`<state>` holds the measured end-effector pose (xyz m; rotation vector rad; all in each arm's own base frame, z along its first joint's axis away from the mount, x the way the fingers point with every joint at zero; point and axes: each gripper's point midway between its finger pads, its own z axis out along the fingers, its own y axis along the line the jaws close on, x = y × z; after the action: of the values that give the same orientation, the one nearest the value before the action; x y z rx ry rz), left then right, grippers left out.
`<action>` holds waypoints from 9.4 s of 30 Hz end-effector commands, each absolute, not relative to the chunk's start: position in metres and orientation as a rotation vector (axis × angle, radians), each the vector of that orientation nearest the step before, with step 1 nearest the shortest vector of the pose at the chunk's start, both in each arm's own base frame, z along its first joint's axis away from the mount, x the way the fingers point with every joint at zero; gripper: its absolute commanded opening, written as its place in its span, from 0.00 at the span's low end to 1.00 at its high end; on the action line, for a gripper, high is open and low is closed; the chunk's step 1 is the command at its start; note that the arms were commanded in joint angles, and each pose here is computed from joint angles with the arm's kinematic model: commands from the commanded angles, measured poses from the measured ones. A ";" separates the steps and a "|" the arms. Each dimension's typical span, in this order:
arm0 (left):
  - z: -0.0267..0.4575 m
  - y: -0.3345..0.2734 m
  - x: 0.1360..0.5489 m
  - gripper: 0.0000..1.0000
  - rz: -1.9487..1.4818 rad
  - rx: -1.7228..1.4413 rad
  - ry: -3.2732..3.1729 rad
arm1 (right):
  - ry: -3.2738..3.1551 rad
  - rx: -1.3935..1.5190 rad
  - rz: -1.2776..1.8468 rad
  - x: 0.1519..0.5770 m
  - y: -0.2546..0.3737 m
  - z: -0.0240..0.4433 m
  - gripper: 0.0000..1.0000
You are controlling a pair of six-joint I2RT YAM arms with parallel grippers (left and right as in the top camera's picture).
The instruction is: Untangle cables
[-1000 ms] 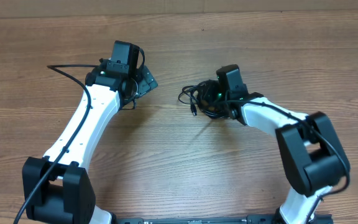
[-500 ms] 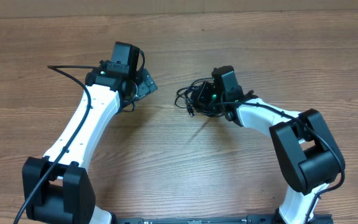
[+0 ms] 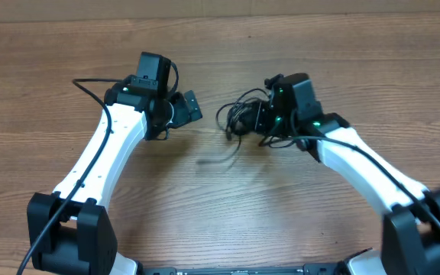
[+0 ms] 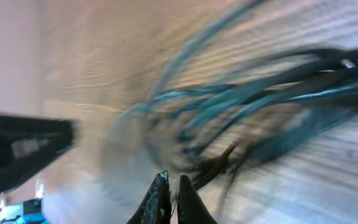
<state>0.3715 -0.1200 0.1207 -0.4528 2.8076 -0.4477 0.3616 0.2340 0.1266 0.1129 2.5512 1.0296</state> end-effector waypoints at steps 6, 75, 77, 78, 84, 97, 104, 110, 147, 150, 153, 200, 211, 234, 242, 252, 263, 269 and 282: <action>0.150 -0.169 0.367 1.00 -0.845 -0.045 2.757 | 2.478 0.011 1.048 0.352 0.232 0.163 0.04; 0.009 -0.169 0.444 0.62 -0.172 0.307 2.701 | 2.600 0.218 0.607 0.354 0.177 0.123 1.00; 0.007 -0.170 0.442 0.62 -0.172 0.312 2.705 | 2.600 0.217 0.607 0.354 0.177 0.123 1.00; 0.006 -0.170 0.442 0.61 -0.172 0.312 2.707 | 2.600 0.218 0.607 0.354 0.177 0.123 1.00; 0.005 -0.169 0.439 0.49 -0.167 0.314 2.722 | 2.600 0.218 0.607 0.354 0.177 0.123 1.00; 0.007 -0.165 0.427 0.04 -0.154 0.314 2.769 | 2.600 0.218 0.608 0.354 0.177 0.123 1.00; 0.071 -0.166 0.425 0.04 -0.207 0.221 2.751 | 2.602 0.227 0.612 0.354 0.177 0.122 1.00; 0.128 -0.182 0.415 0.04 -0.372 0.253 2.687 | 2.610 0.216 0.645 0.351 0.181 0.123 1.00; 0.163 -0.226 0.352 0.04 -0.848 0.565 2.685 | 2.442 0.311 0.381 0.388 0.147 0.132 0.63; 0.169 -0.235 0.344 0.04 -0.950 0.650 2.643 | 2.439 0.320 0.354 0.391 0.145 0.127 0.64; 0.174 -0.241 0.340 0.04 -1.013 0.677 2.617 | 2.465 0.324 0.335 0.391 0.144 0.117 0.64; 0.201 -0.265 0.324 0.04 -1.256 0.920 2.379 | 2.413 0.344 0.297 0.405 0.140 0.117 0.81; 0.147 -0.188 0.376 1.00 -0.489 0.394 2.740 | 2.572 0.343 0.248 0.374 0.134 0.093 0.98; 0.149 -0.189 0.384 1.00 -0.497 0.272 2.732 | 2.677 -0.314 0.742 0.323 0.224 0.095 0.85; 0.144 -0.153 0.399 1.00 -0.229 0.039 2.726 | 2.665 -0.511 0.611 0.314 0.246 0.074 0.65; 0.143 -0.148 0.399 1.00 -0.195 0.001 2.728 | 2.686 -0.370 0.391 0.335 0.228 0.048 0.59; 0.139 -0.144 0.388 1.00 -0.173 0.001 2.777 | 2.733 -0.186 0.385 0.345 0.222 0.025 0.17; 0.138 -0.143 0.387 1.00 -0.172 0.001 2.780 | 2.729 -0.189 0.416 0.346 0.225 0.027 0.04; 0.137 -0.142 0.384 1.00 -0.165 0.002 2.794 | 2.472 -0.146 0.835 0.401 0.232 0.151 0.04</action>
<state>0.3801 -0.1409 0.1237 0.0179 2.8316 -0.1619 0.3869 0.2270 0.0892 -0.1275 2.6168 0.6678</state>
